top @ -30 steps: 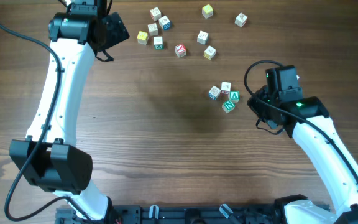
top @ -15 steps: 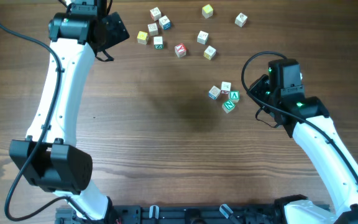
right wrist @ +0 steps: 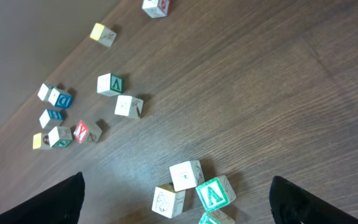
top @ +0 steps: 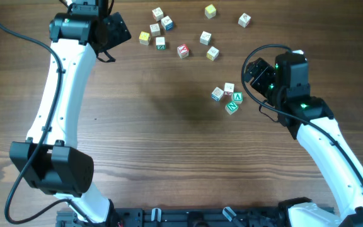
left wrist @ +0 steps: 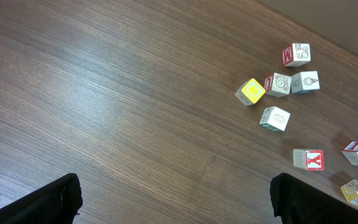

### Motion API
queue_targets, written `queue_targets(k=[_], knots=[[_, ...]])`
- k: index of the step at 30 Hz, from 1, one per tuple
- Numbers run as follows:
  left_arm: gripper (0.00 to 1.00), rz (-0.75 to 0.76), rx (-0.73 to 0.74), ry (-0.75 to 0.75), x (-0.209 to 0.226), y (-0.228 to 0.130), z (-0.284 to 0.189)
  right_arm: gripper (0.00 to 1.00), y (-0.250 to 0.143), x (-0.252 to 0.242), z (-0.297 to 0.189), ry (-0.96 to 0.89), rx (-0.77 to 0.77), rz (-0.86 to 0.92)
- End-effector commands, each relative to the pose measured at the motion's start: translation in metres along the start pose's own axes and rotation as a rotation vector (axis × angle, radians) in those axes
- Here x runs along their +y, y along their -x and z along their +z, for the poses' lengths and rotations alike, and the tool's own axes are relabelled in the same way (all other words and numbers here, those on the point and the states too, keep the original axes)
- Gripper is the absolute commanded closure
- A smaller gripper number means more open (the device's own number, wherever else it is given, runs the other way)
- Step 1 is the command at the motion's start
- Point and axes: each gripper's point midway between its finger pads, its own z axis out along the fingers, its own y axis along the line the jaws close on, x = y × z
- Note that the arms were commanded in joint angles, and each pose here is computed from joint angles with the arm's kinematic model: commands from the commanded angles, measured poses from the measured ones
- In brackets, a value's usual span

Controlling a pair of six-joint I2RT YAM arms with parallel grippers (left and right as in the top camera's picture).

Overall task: Form a circle
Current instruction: 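Raise the right gripper and retract it to the right side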

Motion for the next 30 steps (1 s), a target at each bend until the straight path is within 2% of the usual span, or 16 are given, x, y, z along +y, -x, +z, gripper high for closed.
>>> queue_targets(k=[1,6,11,18,21,24,30], knots=[[0.00,-0.025,-0.030,-0.024,-0.001,0.008,-0.014,0.04,0.004,0.008,-0.002,0.027,0.001,-0.048],[0.00,-0.026,-0.030,-0.025,-0.002,0.008,-0.014,0.04,0.006,-0.001,-0.002,-0.004,0.002,-0.004],[0.00,-0.036,-0.041,-0.040,-0.005,0.011,-0.014,0.01,0.004,-0.044,-0.004,-0.129,0.050,0.106],[0.00,-0.046,-0.075,-0.069,-0.012,0.020,-0.015,0.00,0.003,-0.077,-0.010,-0.266,0.046,0.117],[0.00,-0.034,-0.048,-0.155,-0.027,0.017,-0.016,0.00,0.004,-0.082,-0.012,-0.294,0.036,0.113],[0.00,0.061,-0.051,-0.263,-0.049,0.018,-0.021,0.00,0.006,-0.086,-0.013,-0.313,0.022,0.110],[0.01,0.075,-0.083,-0.291,-0.060,0.022,-0.024,0.00,0.006,-0.085,-0.012,-0.312,0.023,0.112]])
